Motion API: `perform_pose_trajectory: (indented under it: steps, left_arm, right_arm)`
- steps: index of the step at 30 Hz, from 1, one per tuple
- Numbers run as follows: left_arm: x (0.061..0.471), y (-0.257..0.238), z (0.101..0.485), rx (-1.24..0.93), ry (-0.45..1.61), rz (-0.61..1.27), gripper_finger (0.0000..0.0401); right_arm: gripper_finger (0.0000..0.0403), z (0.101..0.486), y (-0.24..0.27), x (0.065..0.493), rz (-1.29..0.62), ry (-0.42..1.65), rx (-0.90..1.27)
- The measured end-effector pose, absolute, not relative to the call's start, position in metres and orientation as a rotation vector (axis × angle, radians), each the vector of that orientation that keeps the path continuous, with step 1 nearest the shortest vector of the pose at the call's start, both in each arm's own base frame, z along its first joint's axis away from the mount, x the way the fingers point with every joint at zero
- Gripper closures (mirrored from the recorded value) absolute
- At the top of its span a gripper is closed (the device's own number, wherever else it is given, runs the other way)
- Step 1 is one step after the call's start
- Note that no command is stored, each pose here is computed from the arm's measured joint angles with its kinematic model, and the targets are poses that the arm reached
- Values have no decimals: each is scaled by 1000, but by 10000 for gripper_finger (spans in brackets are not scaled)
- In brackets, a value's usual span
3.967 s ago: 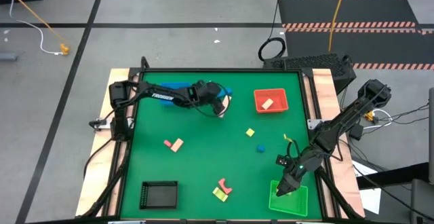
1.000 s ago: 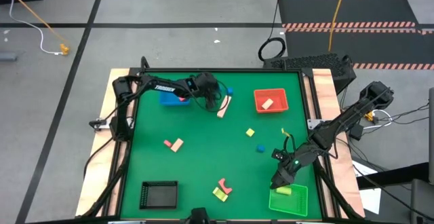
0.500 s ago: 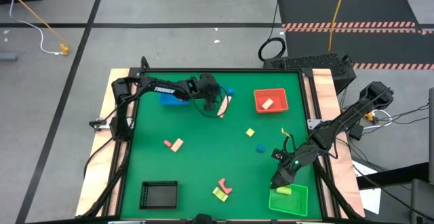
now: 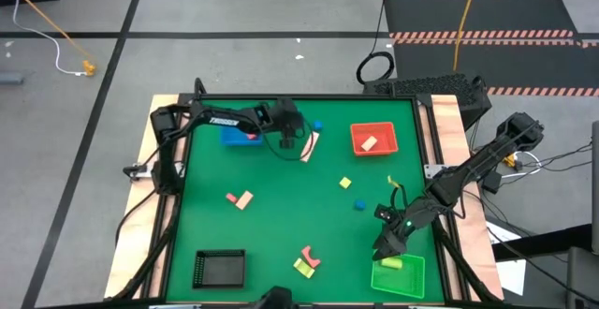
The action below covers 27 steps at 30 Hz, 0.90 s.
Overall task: Sort & place blocks by color
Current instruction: Put the top left blue block in the black basket
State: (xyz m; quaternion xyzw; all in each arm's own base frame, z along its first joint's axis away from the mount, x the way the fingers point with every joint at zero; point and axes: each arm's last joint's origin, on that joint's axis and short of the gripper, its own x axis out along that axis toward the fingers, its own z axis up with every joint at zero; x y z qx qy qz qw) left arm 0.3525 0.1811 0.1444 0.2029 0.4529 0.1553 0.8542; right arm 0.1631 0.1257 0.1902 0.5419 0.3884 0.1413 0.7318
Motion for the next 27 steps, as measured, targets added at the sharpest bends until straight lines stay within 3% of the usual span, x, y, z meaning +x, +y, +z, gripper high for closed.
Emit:
perform_pose_trajectory:
  steps: [11, 27]
  left_arm:
    - [337, 210, 140, 286, 940, 271, 222]
    - [370, 230, 134, 243, 1145, 161, 223]
  right_arm:
    - [12, 189, 119, 167, 276, 838, 1204]
    - [12, 190, 109, 174, 314, 868, 1208]
